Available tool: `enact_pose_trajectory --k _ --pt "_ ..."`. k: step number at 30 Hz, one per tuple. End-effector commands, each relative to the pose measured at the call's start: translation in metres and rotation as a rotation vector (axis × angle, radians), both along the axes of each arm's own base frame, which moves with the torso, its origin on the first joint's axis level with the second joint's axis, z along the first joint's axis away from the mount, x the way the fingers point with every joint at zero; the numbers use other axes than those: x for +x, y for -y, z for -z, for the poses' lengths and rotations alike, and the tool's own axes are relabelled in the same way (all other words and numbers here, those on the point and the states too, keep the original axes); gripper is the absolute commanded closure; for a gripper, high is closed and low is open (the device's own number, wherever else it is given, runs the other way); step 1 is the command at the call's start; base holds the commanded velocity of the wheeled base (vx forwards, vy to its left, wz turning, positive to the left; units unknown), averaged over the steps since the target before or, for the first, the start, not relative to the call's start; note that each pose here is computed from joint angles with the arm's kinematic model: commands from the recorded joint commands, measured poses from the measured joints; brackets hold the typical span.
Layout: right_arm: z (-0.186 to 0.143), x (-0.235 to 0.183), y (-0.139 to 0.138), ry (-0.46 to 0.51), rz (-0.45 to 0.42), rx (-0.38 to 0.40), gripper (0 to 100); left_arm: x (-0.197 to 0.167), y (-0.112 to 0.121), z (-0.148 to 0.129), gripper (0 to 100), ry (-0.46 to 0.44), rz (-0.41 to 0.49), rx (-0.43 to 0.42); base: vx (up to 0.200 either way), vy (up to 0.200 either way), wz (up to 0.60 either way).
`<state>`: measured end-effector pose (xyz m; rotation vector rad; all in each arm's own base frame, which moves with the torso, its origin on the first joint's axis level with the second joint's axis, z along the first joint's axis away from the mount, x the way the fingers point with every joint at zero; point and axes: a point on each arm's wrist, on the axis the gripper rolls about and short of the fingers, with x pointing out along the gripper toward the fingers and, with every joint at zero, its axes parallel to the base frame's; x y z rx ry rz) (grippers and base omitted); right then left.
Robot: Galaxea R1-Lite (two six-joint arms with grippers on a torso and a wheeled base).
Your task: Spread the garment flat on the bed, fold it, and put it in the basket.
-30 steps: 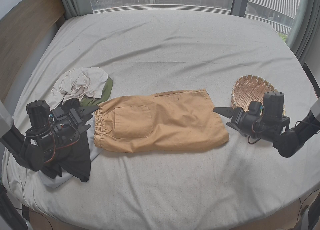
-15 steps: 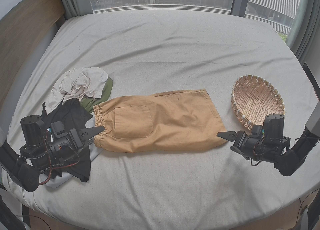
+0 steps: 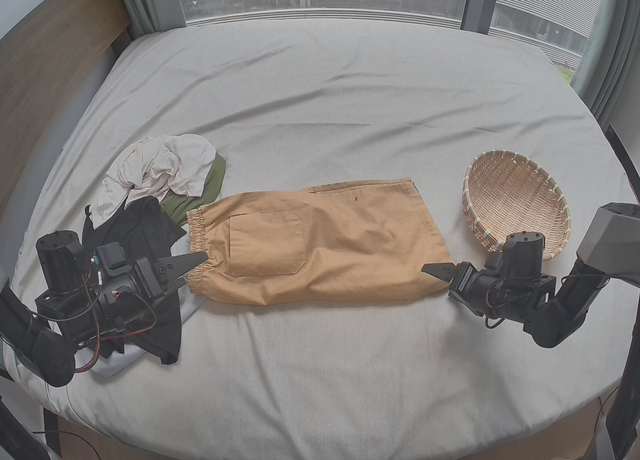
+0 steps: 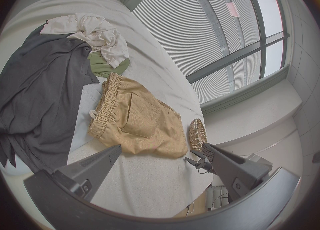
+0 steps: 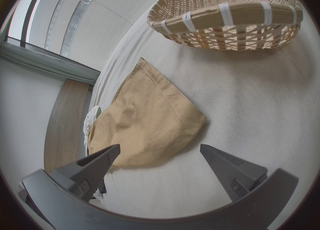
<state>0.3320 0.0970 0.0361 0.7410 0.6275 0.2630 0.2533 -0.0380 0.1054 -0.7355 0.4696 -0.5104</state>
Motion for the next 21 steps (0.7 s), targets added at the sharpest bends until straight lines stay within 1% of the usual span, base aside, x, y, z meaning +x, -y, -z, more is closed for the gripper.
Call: enact_pose_trajectory --k 1,6,8,10,13,15,16,21 --pt "0.010 0.007 -0.003 -0.011 0.005 -0.008 0 0.000 -0.001 0.000 0 0.001 -0.006 0.000 0.000 0.000 0.00" --pt "0.018 0.017 -0.006 -0.010 0.009 -0.009 0 -0.001 -0.001 0.000 0 -0.001 -0.004 0.000 0.000 0.000 0.00" --pt "0.021 0.025 -0.011 0.003 0.008 -0.007 0 -0.002 0.000 0.001 0 -0.004 -0.005 0.003 0.000 0.000 0.00" --pt "0.024 0.035 -0.017 0.029 0.027 -0.012 0 -0.002 -0.001 0.001 0 -0.002 -0.009 0.002 0.000 0.000 0.00" --pt "0.025 0.039 -0.021 0.037 0.032 -0.007 0 -0.002 -0.001 0.001 0 0.009 -0.009 0.007 0.000 0.000 0.00" --pt "0.021 0.041 -0.027 0.060 0.030 0.014 0 -0.002 -0.001 0.000 0 0.014 -0.008 0.011 0.000 0.000 0.00" --pt "0.015 0.044 -0.032 0.096 0.033 0.054 0 -0.002 -0.001 0.000 0 0.015 -0.009 0.013 0.000 0.000 0.00" --pt "0.019 0.049 -0.034 0.125 0.038 0.070 0 -0.002 -0.001 0.001 0 0.015 -0.010 0.015 0.000 0.000 0.00"
